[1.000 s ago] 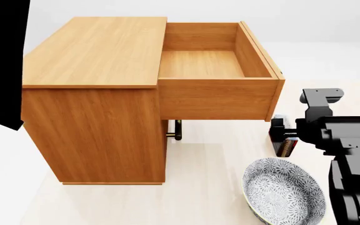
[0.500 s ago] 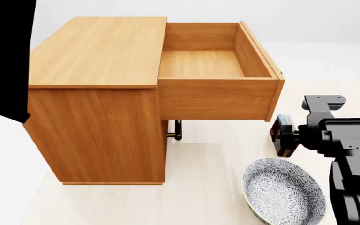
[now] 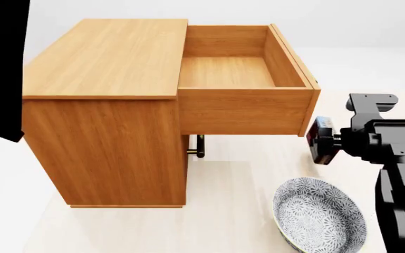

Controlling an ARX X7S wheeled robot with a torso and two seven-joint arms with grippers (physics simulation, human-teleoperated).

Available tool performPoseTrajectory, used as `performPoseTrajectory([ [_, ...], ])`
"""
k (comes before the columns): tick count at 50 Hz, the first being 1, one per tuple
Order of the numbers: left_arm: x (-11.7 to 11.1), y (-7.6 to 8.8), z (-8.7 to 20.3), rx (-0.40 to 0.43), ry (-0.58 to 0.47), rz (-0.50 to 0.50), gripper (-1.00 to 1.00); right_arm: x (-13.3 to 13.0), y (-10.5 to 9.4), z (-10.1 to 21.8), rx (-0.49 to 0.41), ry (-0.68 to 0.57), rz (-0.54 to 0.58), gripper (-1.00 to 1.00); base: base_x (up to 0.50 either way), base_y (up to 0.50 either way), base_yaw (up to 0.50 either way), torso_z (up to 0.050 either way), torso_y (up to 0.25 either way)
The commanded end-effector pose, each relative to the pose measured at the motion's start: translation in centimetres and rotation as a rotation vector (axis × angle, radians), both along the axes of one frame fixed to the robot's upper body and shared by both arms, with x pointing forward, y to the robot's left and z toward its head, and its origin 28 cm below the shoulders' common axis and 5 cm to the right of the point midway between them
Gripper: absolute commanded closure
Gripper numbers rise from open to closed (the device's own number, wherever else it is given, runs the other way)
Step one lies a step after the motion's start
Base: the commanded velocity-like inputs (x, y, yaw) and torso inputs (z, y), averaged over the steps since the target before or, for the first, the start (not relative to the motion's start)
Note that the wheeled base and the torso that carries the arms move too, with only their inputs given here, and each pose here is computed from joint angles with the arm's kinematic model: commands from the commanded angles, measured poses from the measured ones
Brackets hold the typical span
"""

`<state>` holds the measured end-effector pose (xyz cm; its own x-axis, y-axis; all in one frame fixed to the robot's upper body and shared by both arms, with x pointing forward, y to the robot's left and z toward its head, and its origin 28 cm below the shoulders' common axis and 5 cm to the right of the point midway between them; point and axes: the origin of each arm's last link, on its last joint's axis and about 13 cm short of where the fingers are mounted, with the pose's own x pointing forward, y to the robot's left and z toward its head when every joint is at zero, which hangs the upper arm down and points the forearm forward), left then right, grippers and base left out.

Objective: Put the chocolate pudding in the top drawer of the cabinet and close it.

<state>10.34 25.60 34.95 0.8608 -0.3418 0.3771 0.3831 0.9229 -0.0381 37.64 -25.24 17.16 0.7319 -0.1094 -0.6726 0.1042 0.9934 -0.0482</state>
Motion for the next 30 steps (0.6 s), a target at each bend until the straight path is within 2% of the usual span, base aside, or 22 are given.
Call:
performPoseTrajectory([
  [1, -0.2, 0.1, -0.3, -0.014, -0.006, 0.001, -1.00, 0.5, -0.2, 2.2, -0.004, -0.062, -0.005, 1.00, 0.00, 0.00, 0.00, 0.000, 0.000],
  [20, -1.8, 0.3, -0.5, -0.045, -0.028, 0.022, -1.00, -0.1, -1.8, 6.0, -0.020, -0.153, -0.074, 1.00, 0.00, 0.00, 0.00, 0.000, 0.000],
  [30, -2.2, 0.4, -0.4, -0.049, -0.037, 0.021, -1.00, -1.3, -2.5, 9.5, -0.058, -0.217, -0.078, 1.00, 0.00, 0.00, 0.00, 0.000, 0.001],
])
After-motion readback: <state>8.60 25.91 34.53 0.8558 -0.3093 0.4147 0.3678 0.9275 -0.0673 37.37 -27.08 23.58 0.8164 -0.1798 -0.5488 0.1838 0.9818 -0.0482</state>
